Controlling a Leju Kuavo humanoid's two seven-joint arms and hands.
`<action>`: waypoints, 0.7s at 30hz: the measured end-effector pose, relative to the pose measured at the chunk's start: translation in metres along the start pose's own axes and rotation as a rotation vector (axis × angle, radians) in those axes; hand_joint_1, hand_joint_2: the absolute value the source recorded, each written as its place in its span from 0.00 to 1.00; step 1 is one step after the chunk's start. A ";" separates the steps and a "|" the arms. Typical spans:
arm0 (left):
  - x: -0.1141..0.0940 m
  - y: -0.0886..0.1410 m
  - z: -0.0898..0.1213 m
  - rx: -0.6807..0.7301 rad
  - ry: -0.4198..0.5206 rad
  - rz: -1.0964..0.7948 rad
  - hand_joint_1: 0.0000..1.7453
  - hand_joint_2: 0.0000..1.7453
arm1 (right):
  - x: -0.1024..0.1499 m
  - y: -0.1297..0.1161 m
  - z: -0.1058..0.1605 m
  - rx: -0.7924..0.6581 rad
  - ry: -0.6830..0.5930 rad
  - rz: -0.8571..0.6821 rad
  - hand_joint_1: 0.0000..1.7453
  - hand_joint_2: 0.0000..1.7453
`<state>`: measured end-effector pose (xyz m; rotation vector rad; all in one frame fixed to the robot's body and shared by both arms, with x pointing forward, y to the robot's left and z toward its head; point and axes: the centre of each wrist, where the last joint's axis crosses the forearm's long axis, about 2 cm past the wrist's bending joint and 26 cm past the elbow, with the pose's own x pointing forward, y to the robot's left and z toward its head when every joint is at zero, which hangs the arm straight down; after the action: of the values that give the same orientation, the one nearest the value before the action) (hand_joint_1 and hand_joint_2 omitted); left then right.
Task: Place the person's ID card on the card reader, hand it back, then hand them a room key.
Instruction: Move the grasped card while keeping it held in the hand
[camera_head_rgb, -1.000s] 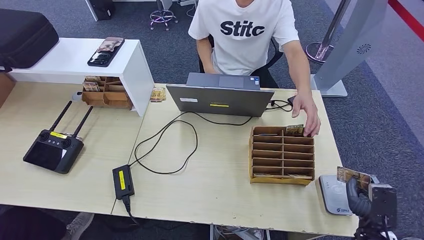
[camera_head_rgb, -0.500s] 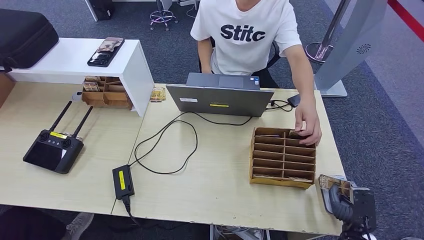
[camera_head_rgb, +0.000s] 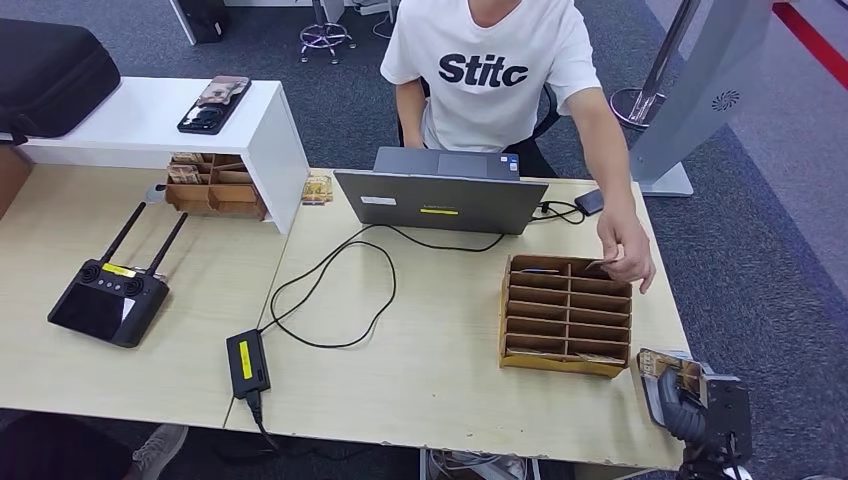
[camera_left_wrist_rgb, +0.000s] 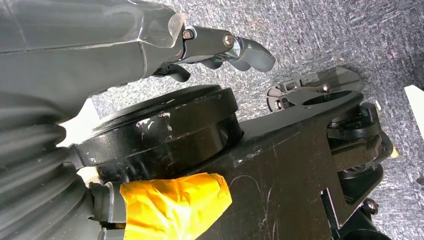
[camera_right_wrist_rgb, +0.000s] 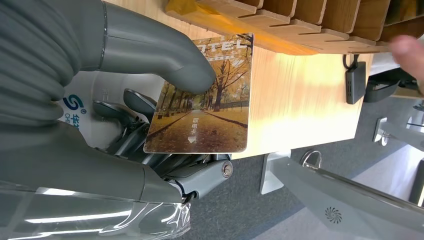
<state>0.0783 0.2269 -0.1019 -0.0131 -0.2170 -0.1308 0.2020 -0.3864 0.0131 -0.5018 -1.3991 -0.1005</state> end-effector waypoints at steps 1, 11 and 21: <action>0.000 0.000 0.000 0.000 0.000 0.000 0.00 1.00 | 0.000 0.000 0.000 0.000 0.001 -0.001 1.00 1.00; 0.000 0.000 0.000 0.000 0.001 0.000 0.00 1.00 | 0.000 0.002 -0.001 0.003 0.004 -0.005 1.00 1.00; 0.000 0.000 0.000 -0.001 0.001 0.000 0.00 1.00 | -0.001 0.003 -0.001 0.005 0.006 -0.007 1.00 1.00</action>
<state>0.0782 0.2267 -0.1019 -0.0137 -0.2158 -0.1308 0.2038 -0.3846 0.0114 -0.4920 -1.3945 -0.1038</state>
